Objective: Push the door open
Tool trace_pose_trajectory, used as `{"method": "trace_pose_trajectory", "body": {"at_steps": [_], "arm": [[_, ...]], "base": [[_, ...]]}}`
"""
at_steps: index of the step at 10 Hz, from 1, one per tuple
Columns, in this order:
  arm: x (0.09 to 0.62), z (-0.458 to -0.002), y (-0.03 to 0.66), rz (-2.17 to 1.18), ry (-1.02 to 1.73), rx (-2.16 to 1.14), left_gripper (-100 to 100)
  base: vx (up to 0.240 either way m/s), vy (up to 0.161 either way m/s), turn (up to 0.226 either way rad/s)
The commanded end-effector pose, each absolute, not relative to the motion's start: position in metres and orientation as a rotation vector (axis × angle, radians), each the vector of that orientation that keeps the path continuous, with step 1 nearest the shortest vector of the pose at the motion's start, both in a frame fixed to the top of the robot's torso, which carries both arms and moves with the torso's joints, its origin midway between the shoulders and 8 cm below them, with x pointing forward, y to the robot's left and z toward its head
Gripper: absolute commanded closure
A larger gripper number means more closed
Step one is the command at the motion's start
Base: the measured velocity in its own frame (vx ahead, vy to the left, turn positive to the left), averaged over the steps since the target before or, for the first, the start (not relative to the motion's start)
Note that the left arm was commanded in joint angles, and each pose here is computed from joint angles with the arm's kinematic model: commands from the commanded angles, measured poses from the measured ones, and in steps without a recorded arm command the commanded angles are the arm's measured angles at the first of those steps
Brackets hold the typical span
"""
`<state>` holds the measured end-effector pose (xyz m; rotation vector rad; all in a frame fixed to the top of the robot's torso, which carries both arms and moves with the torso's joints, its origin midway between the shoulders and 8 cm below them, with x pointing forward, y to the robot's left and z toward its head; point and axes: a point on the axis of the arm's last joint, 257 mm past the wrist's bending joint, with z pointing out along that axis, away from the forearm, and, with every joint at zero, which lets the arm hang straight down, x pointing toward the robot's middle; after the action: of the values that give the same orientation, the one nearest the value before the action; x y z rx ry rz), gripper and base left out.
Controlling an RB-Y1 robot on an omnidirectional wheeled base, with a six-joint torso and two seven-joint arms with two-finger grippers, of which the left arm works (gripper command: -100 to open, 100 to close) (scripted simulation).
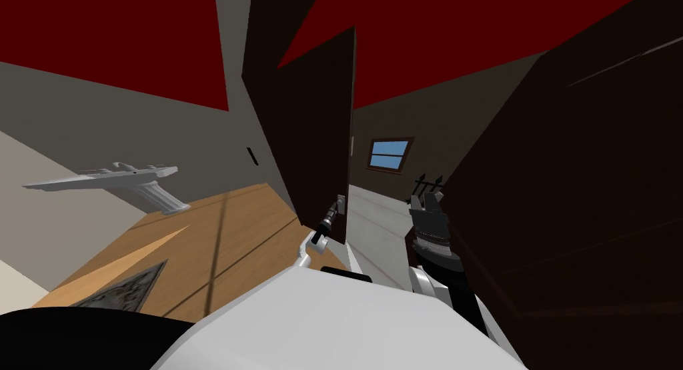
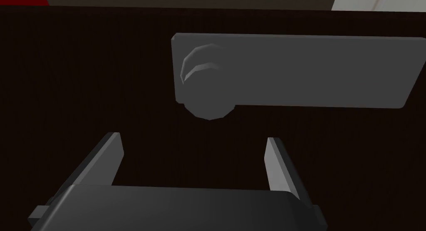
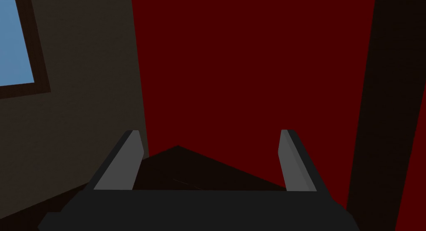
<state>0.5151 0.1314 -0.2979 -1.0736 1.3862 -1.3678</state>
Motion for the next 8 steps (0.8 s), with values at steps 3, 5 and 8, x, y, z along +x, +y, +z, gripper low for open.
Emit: {"method": "trace_pose_trajectory", "body": {"at_steps": [3, 5, 8], "arm": [[0.5197, -0.2966, 0.1316, -1.368, 1.375, -1.077, -100], [0.5201, -0.2963, 0.1312, -1.369, 1.373, -1.078, -100], [0.5201, -0.2963, 0.1312, -1.369, 1.373, -1.078, 100]], "base": [[0.212, -0.041, -0.019], [0.136, -0.048, -0.009], [-0.024, 0.009, -0.004]]}}
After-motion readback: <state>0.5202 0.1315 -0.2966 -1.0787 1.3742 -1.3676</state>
